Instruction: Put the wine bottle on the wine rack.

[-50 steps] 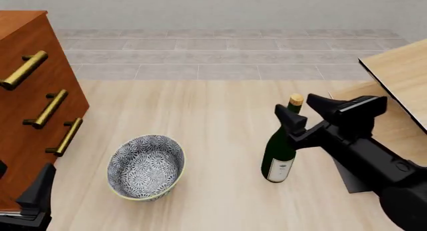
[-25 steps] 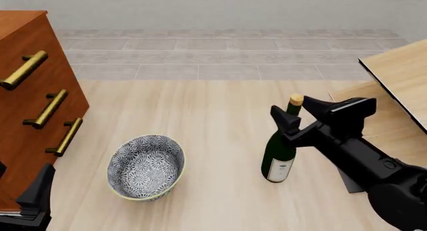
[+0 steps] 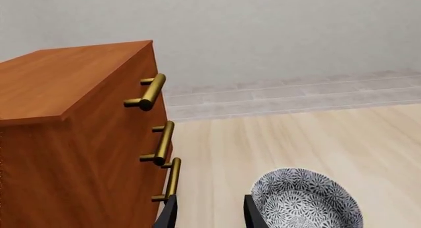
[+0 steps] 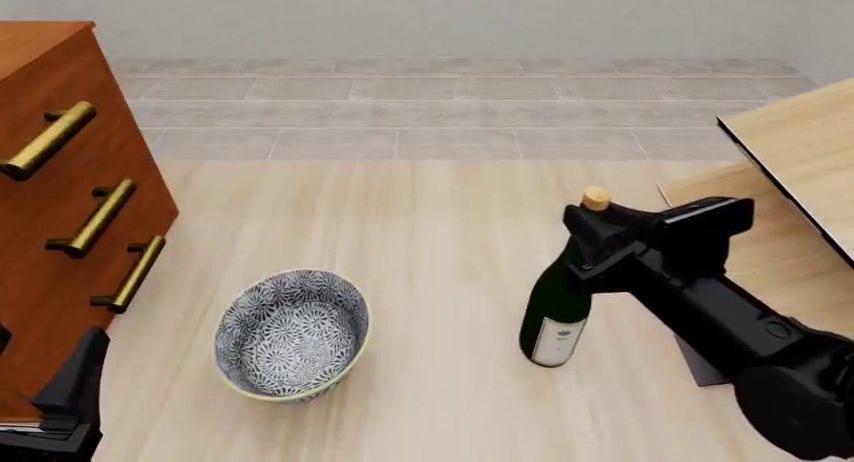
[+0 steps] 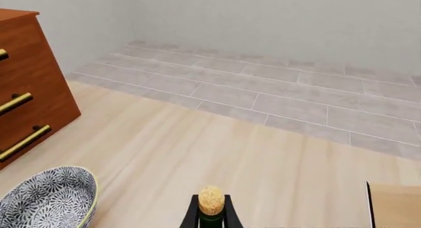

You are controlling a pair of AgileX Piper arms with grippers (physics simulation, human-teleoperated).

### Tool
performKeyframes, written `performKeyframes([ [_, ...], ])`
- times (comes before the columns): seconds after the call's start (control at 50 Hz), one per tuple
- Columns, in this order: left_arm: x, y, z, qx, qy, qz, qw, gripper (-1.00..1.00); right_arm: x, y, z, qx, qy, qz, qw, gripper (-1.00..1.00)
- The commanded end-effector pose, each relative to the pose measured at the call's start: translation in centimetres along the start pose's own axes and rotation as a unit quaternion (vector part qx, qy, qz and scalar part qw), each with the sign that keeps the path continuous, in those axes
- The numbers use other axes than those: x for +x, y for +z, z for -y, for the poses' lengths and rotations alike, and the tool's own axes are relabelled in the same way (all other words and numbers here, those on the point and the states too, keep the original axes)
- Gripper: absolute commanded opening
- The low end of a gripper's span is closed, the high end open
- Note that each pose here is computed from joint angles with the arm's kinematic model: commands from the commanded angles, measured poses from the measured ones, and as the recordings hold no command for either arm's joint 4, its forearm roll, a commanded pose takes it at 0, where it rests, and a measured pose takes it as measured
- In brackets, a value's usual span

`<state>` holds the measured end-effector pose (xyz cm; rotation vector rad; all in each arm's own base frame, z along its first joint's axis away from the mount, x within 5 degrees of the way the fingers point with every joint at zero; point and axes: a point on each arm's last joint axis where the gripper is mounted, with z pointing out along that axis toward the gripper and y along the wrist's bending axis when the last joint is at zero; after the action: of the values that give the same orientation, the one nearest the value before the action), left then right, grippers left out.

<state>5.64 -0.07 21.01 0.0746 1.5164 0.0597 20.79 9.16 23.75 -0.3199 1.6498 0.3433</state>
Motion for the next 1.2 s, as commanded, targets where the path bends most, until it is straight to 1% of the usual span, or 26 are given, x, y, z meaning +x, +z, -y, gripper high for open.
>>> performKeyframes([
  [0.02, 0.0, 0.0, 0.0, 0.000, -0.001, 0.001, 1.0000, 1.00, -0.5, -0.4, 0.1, 0.003, 0.006, 0.007, 1.0000, -1.00],
  [0.26, 0.0, 0.0, 0.0, 0.002, -0.002, 0.002, 1.0000, 1.00, -2.2, -1.3, -0.3, -0.003, -0.004, 0.021, 0.9998, -1.00],
  [0.58, -0.1, 0.0, 0.1, 0.005, -0.005, 0.004, 1.0000, 1.00, -3.8, -1.8, -0.4, -0.005, -0.013, 0.031, 0.9994, -1.00],
  [0.64, -0.1, 0.0, 0.1, 0.008, -0.007, 0.005, 0.9999, 1.00, -4.5, -2.0, -0.5, -0.005, -0.016, 0.034, 0.9993, -1.00],
  [0.8, -0.1, 0.0, 0.1, 0.010, -0.006, 0.005, 0.9999, 1.00, -5.9, -3.0, 0.1, 0.008, -0.008, 0.048, 0.9988, -1.00],
  [0.96, -0.1, 0.0, 0.1, 0.011, -0.006, 0.007, 0.9999, 1.00, -6.7, -3.5, 0.6, 0.023, -0.020, 0.048, 0.9984, -1.00],
  [1.08, -0.1, 0.0, 0.1, 0.012, -0.007, 0.007, 0.9999, 1.00, -7.3, -4.0, 0.6, 0.024, -0.015, 0.055, 0.9981, -1.00],
  [1.1, -0.1, 0.0, 0.1, 0.012, -0.006, 0.008, 0.9999, 1.00, -7.4, -4.2, 0.7, 0.026, -0.003, 0.058, 0.9980, -1.00],
  [1.12, -0.1, 0.0, 0.1, 0.011, -0.006, 0.008, 0.9999, 1.00, -7.4, -4.2, 0.7, 0.025, -0.009, 0.056, 0.9981, -1.00],
  [1.2, -0.2, 0.0, 0.1, 0.008, -0.007, 0.011, 0.9999, 1.00, -7.7, -4.5, 0.7, 0.025, -0.006, 0.058, 0.9980, -1.00],
])
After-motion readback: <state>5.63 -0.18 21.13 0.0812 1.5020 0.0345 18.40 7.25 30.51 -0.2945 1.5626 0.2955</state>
